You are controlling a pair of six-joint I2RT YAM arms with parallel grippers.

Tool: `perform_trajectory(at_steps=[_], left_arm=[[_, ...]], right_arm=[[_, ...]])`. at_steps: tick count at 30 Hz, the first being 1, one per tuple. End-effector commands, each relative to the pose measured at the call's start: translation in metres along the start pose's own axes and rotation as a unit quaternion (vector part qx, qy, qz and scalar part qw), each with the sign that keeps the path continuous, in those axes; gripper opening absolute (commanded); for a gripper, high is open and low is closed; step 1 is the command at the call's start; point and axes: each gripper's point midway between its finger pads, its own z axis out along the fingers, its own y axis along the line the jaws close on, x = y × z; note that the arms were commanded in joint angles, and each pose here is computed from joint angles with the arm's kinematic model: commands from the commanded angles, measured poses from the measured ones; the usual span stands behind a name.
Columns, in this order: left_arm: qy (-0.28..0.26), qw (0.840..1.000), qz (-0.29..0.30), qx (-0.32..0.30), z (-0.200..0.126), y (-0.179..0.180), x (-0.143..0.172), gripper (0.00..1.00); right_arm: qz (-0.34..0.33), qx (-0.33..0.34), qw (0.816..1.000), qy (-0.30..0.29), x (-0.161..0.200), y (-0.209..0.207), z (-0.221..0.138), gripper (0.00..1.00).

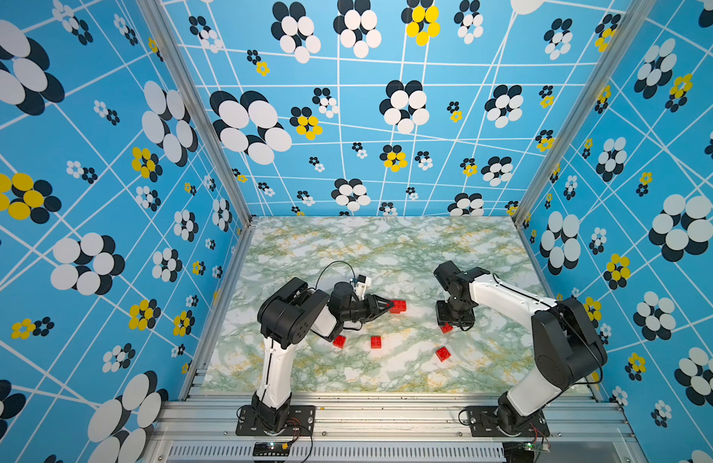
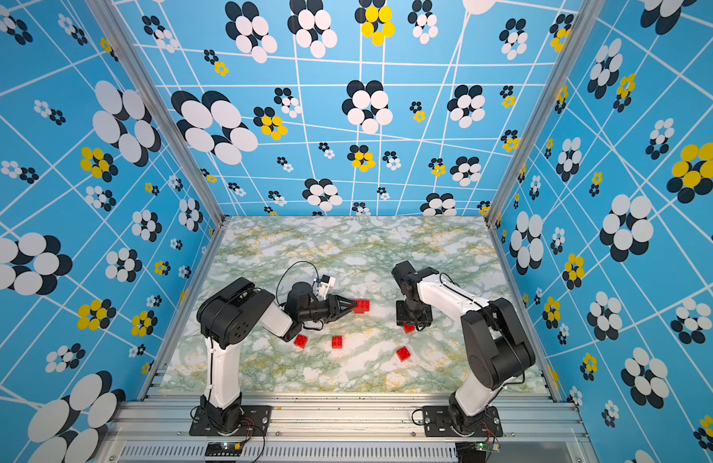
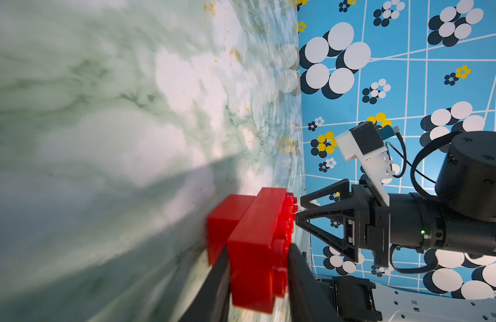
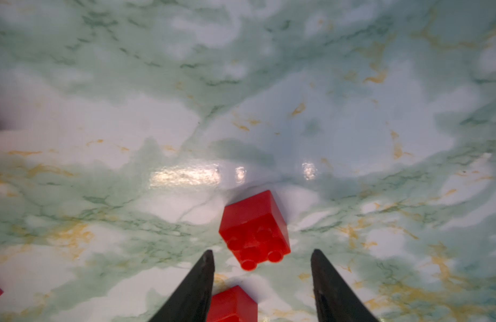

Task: Assemble the letter v with lego
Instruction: Move the lego brick at the center of the board.

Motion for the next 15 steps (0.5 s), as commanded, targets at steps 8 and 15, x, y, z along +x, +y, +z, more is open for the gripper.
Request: perform_trajectory(at_steps=[8,15], left_arm=[[0.007,0.998,-0.041,-0.051,-0.002,0.037,0.011,0.32],[0.006,0.998,-0.040,-0.049,-0.003,0.036,0.011,0.31]], right_arm=[[-0.019,0.005,1.000,0.015,0.002,0.003,0.018,0.48],[-0.020,0.002,1.000,0.011,-0.007,0.008,0.016,0.35]])
